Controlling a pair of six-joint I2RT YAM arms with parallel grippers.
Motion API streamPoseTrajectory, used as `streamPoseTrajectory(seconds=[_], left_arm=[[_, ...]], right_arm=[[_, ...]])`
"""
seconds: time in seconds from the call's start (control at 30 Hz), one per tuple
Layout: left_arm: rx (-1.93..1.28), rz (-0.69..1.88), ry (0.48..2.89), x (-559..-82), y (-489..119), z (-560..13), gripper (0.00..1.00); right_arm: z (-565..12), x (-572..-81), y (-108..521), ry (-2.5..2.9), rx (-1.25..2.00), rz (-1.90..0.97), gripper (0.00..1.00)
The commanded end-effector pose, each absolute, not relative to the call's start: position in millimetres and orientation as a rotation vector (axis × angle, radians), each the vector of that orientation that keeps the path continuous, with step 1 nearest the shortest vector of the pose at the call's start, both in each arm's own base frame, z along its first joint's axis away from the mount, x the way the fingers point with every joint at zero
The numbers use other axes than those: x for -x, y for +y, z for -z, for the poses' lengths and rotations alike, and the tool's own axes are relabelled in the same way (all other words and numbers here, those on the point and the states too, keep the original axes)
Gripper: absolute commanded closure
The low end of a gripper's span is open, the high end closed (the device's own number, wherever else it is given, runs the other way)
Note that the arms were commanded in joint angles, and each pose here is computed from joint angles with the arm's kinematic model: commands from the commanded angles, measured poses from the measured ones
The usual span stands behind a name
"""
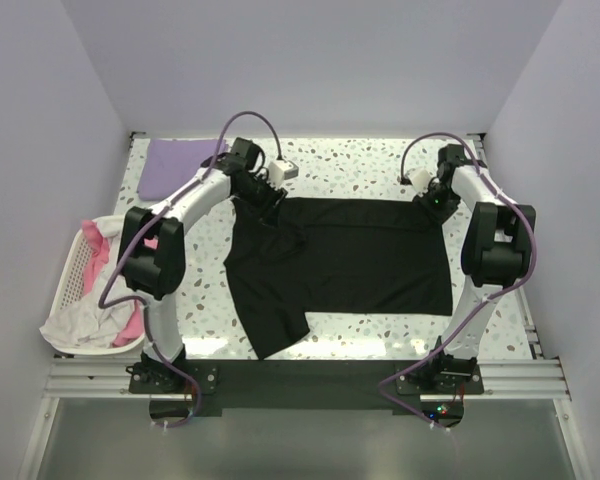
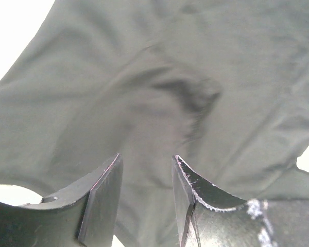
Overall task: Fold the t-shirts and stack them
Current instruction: Fold the tshirt
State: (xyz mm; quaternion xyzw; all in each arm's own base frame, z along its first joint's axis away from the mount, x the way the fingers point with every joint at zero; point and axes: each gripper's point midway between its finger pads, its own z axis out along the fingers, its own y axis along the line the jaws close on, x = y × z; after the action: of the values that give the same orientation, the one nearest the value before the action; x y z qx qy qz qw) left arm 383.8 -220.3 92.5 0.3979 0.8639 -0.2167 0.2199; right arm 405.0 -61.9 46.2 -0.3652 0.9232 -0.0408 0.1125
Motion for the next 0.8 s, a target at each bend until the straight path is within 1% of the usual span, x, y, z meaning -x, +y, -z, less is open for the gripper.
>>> streamPoseTrajectory(seconds=[0.0, 0.17, 0.33, 0.53, 0.73, 0.77], left_arm=[[-0.979, 0.588, 2.412, -406.7, -202.3, -92.7, 0.52], [-0.912, 0.521, 2.481, -419.5, -182.6, -72.6, 0.52], [-0.859, 0.495, 2.539, -422.7, -169.3, -55.4, 0.51], [-0.824, 0.482, 2.583, -419.6, -156.1, -42.9, 0.51], [-0.807, 0.485, 2.608, -412.3, -145.1, -35.8, 0.51], [-0.809, 0.484, 2.607, -411.0, -144.0, -37.1, 0.52]], right_arm=[[-65.8, -412.9, -53.0, 2.645, 1.07, 0.114, 0.73], [-56.1, -414.5, -50.6, 2.657, 1.087, 0.113, 0.71], [-40.9, -414.8, -56.8, 2.69, 1.105, 0.143, 0.67], [-26.7, -409.3, -58.9, 2.718, 1.128, 0.141, 0.67], [-26.9, -395.2, -60.6, 2.749, 1.184, 0.111, 0.76], [-28.3, -393.2, -61.8, 2.754, 1.188, 0.108, 0.81]])
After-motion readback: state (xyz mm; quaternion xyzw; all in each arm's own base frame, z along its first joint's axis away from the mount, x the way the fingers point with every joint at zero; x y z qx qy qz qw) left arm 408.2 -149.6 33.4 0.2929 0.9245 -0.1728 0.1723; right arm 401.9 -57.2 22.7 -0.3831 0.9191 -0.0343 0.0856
